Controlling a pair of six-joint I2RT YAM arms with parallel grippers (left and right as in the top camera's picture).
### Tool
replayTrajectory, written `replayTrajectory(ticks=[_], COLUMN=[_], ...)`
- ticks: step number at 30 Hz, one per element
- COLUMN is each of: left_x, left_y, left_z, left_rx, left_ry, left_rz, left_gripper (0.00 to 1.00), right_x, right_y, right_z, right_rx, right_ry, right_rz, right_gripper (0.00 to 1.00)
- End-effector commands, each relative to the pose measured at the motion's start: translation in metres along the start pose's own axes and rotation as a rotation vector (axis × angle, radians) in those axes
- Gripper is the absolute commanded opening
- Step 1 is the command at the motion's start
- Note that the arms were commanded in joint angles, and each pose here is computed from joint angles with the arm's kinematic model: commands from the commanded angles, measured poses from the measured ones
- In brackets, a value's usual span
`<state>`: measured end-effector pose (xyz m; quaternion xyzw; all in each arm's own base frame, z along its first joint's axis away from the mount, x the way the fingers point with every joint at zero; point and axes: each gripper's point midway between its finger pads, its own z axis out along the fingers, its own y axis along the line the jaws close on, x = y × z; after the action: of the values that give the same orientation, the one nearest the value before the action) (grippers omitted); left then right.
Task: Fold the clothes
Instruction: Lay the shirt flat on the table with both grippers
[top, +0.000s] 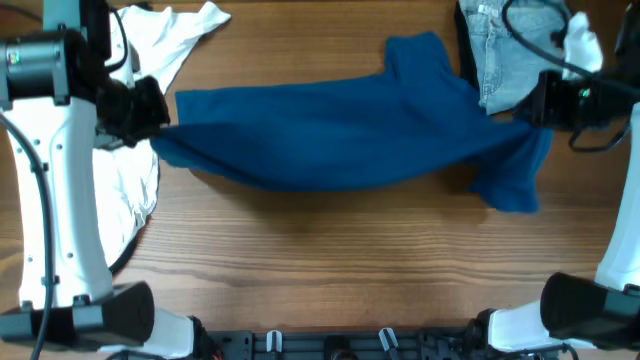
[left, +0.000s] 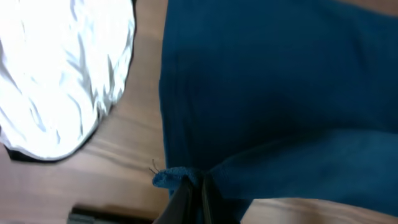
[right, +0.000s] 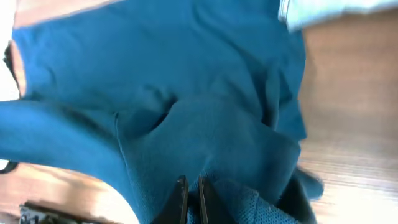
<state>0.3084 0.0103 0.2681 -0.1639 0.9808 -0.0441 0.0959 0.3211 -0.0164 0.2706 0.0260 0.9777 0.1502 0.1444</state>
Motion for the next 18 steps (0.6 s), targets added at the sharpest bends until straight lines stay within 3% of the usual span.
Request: replayTrajectory(ticks=[1,7,10,14,18], left_x=[0.024,0.039,0.04,0.035,0.019], left_y=[0.009,0.015,0.018,0.028,0.039], left_z=[0.016,0.051,0.084,0.115,0.142], left_rx=[-0.024,-0.052,-0.057,-0.106,-0.144], left_ry=[0.079,0.169,0.182,0.144,0.054], left_rz=[-0.056,-0.083,-0.091,-0.142,-0.2], left_gripper=[0.04,0.04,0.04,0.04,0.04], right_x=[0.028,0.072,0.092,0.086,0.045], right_y=[-0.01,-0.019,-0.033,-0.043,-0.051], right_z=[0.016,0.056,0.099,0.125,0.131], right_rx=[0.032,0.021,0.023,0.03,0.044], right_ry=[0.081,0.214,0.261,0.205,0.042], right_rz=[0.044,0.124,0.186,0.195,0.131], right_gripper=[0.04,0.04,0.04,0.04,0.04])
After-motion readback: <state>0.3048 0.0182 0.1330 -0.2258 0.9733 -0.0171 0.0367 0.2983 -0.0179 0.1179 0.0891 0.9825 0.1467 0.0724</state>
